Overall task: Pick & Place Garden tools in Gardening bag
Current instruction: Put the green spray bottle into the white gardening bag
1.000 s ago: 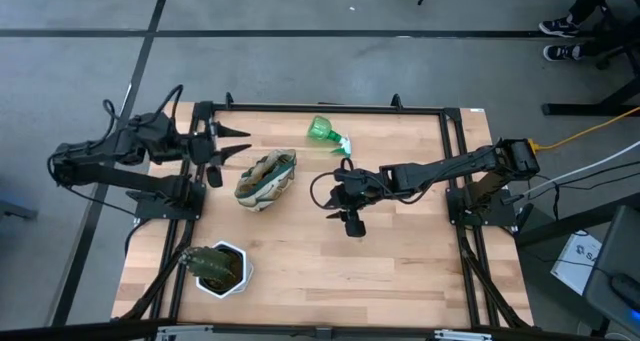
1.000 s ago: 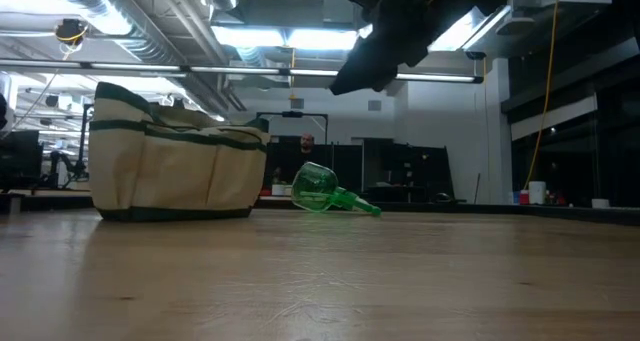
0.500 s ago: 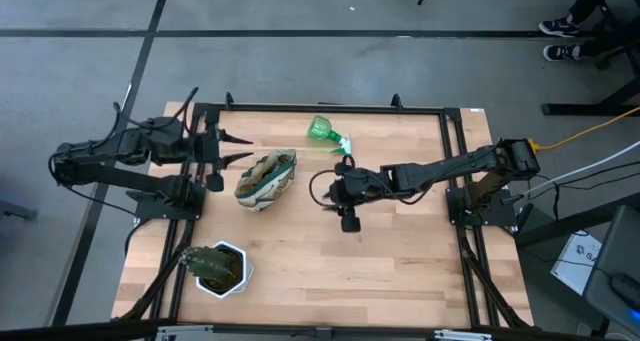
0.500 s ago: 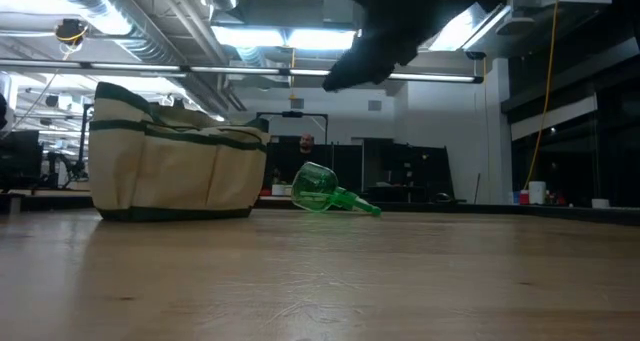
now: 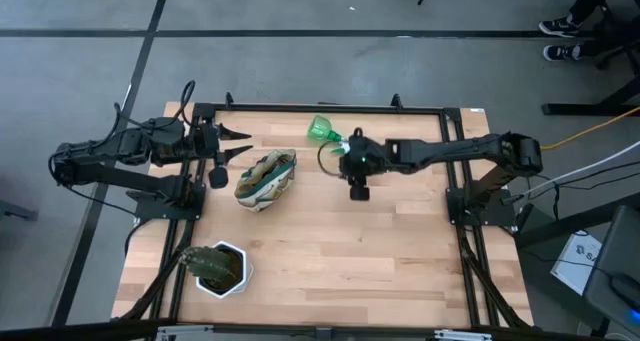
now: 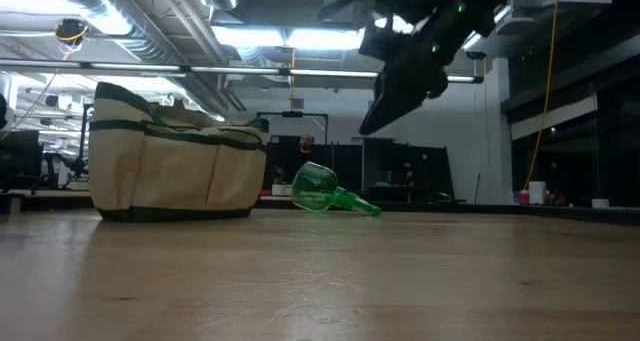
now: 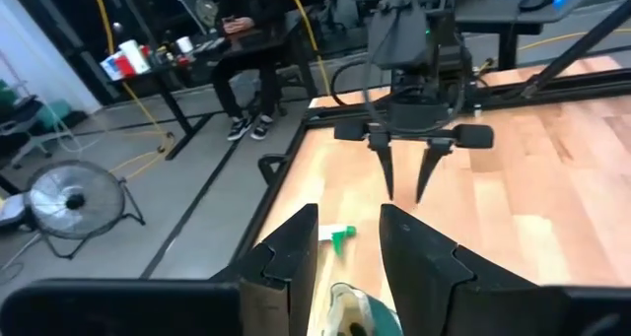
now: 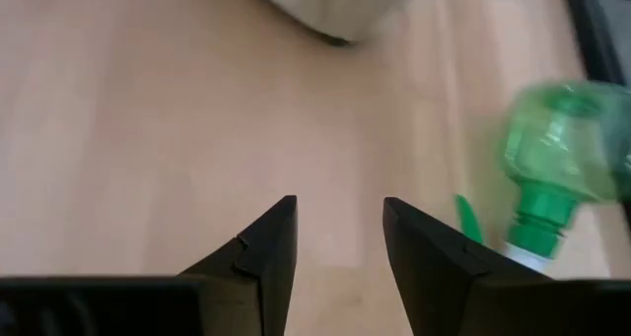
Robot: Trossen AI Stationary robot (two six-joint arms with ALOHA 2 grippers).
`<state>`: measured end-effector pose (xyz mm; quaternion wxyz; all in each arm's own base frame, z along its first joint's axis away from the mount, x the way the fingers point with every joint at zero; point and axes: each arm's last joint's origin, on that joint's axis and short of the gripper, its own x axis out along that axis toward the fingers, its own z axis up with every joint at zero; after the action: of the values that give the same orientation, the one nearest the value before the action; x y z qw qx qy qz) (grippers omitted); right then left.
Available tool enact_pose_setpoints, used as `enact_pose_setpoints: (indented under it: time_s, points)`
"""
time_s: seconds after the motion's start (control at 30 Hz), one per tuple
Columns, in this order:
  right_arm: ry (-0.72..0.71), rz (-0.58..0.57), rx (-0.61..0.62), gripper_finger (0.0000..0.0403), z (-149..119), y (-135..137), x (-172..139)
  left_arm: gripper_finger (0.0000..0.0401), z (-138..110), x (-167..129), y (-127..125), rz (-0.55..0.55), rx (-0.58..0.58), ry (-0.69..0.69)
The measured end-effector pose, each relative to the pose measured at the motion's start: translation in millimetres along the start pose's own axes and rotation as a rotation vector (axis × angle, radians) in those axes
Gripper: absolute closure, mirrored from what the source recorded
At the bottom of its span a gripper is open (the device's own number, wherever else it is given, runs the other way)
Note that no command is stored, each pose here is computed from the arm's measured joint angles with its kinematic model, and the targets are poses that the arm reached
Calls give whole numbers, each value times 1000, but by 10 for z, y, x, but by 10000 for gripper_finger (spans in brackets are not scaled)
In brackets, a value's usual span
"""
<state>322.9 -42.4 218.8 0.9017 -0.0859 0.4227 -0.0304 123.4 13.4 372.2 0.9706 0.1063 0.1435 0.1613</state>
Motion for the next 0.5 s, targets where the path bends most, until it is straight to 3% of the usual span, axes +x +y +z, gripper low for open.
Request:
enact_pose_setpoints:
  time_s: [0.23, 0.5]
  points:
    - [-43, -110, 110, 247, -166, -327, 108, 295, 24, -1, 15, 41, 23, -18]
    - [-39, -138, 48, 247, -227, -390, 386, 295, 16, 16, 30, 112, 39, 6]
